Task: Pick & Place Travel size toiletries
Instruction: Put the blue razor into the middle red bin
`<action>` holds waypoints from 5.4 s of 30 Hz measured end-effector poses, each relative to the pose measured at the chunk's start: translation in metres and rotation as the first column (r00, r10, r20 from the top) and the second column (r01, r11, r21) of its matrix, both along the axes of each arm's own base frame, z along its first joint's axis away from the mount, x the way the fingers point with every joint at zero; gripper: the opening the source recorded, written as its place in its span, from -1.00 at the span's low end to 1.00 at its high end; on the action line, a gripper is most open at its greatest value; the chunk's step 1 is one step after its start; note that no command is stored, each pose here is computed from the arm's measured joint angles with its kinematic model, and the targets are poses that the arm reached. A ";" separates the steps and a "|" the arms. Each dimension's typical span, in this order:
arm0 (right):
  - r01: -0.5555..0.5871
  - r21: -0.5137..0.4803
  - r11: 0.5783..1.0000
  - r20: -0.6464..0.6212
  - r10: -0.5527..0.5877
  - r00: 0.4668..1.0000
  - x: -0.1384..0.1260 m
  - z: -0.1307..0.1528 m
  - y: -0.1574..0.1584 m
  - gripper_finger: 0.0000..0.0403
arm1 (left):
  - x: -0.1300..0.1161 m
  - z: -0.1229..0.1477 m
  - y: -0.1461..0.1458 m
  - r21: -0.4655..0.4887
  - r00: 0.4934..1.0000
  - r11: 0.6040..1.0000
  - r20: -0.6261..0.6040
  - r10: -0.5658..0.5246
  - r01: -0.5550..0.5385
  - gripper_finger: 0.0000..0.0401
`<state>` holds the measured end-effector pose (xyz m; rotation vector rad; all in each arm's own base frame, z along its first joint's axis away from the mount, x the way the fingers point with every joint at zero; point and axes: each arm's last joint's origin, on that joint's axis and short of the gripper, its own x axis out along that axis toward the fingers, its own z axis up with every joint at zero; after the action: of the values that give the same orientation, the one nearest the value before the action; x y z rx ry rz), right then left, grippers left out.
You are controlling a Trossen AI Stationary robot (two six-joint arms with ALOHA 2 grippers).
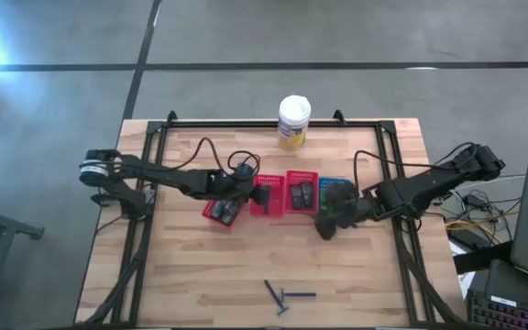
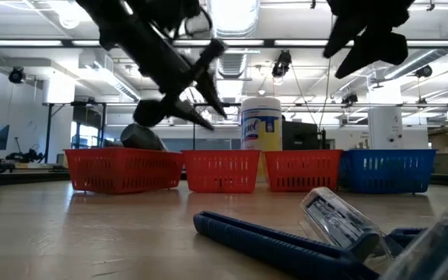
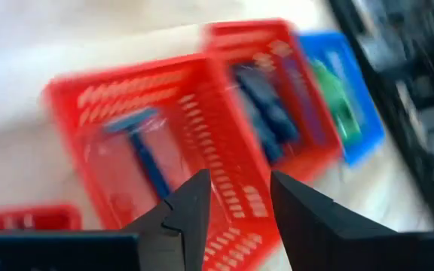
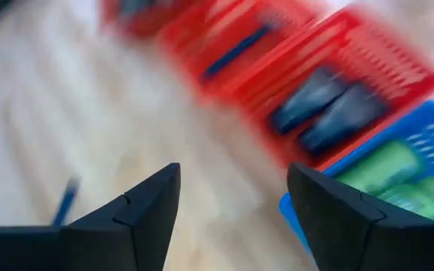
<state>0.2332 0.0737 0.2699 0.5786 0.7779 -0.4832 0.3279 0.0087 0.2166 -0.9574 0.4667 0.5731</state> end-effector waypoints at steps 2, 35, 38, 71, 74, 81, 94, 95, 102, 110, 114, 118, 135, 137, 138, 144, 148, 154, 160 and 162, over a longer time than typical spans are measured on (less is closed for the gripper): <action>-0.152 0.015 0.988 -0.047 0.153 0.987 0.000 -0.003 0.009 0.20 | -0.002 0.012 -0.010 0.163 0.987 0.974 -0.028 -0.157 0.159 -0.28; -0.633 0.075 0.771 -0.380 0.609 0.696 0.075 -0.127 0.195 0.20 | -0.048 0.053 -0.080 0.430 0.712 0.587 -0.232 -0.663 0.686 -0.28; -0.604 0.078 0.793 -0.412 0.578 0.705 0.083 -0.133 0.200 0.13 | -0.051 0.053 -0.085 0.435 0.687 0.556 -0.246 -0.683 0.708 -0.28; 0.073 0.554 0.830 0.031 -0.108 0.994 0.130 -0.003 0.085 -0.89 | -0.099 0.068 -0.176 0.814 0.693 -0.217 -0.574 -0.435 0.538 -0.26; 0.080 0.591 0.803 0.046 -0.133 0.990 0.135 0.002 0.073 -0.88 | -0.096 0.063 -0.179 0.780 0.670 -0.297 -0.626 -0.398 0.551 -0.21; 0.050 0.658 0.751 0.150 -0.196 0.969 0.150 0.014 0.057 -0.88 | -0.082 0.049 -0.181 0.718 0.668 -0.376 -0.690 -0.279 0.586 -0.07; 0.027 0.692 0.722 0.176 -0.204 0.963 0.154 0.018 0.053 -0.88 | -0.060 0.039 -0.174 0.677 0.671 -0.395 -0.720 -0.179 0.621 -0.10; 0.028 0.690 0.723 0.174 -0.202 0.964 0.154 0.018 0.053 -0.88 | -0.059 0.038 -0.174 0.671 0.666 -0.402 -0.725 -0.175 0.623 -0.13; 0.019 0.692 0.722 0.163 -0.182 0.970 0.154 0.017 0.051 -0.88 | -0.058 0.038 -0.173 0.628 0.633 -0.468 -0.755 -0.173 0.621 -0.43; 0.023 0.692 0.722 0.166 -0.190 0.968 0.155 0.018 0.046 -0.88 | -0.057 0.039 -0.174 0.621 0.629 -0.489 -0.758 -0.175 0.612 -0.61; 0.021 0.693 0.721 0.168 -0.190 0.967 0.154 0.019 0.046 -0.88 | -0.057 0.040 -0.175 0.622 0.626 -0.494 -0.758 -0.185 0.607 -0.71; 0.018 0.696 0.718 0.174 -0.193 0.966 0.152 0.023 0.045 -0.80 | -0.056 0.042 -0.175 0.627 0.630 -0.491 -0.754 -0.186 0.605 -0.79; 0.244 0.422 0.873 0.079 -0.303 0.950 0.058 0.075 0.031 -0.01 | -0.043 0.017 -0.136 0.546 0.498 -0.459 -0.835 -0.232 0.701 -0.79; 0.261 0.403 0.877 0.043 -0.303 0.952 0.043 0.079 0.028 0.04 | -0.030 0.014 -0.110 0.581 0.510 -0.341 -0.813 -0.280 0.739 -0.79; 0.269 0.392 0.880 0.026 -0.302 0.953 0.036 0.081 0.026 0.05 | -0.024 0.012 -0.093 0.595 0.528 -0.236 -0.797 -0.293 0.768 -0.79; 0.296 0.332 0.896 0.058 -0.333 0.941 0.003 0.095 0.015 0.04 | -0.006 0.042 0.009 0.390 0.829 0.735 -0.332 -0.450 0.555 -0.79; 0.287 0.319 0.904 0.084 -0.328 0.941 -0.012 0.097 0.009 -0.02 | -0.002 0.054 0.040 0.105 0.963 0.958 0.018 -0.268 0.265 -0.79; 0.285 0.283 0.916 0.094 -0.322 0.942 -0.030 0.089 0.001 -0.11 | 0.002 0.025 0.041 -0.140 0.989 0.979 0.022 -0.145 0.147 -0.79; 0.307 0.271 0.912 0.089 -0.342 0.936 -0.045 0.075 -0.006 -0.17 | 0.006 -0.013 0.026 -0.292 0.999 0.956 0.019 -0.033 0.037 -0.79; 0.310 0.271 0.911 0.089 -0.344 0.935 -0.049 0.070 -0.008 -0.18 | 0.007 -0.024 0.026 -0.307 1.000 0.951 -0.005 0.024 -0.024 -0.78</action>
<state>0.1847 0.0658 0.3396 0.9815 0.6170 -0.6510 0.3348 0.0352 0.1924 -1.2614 0.5567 0.5316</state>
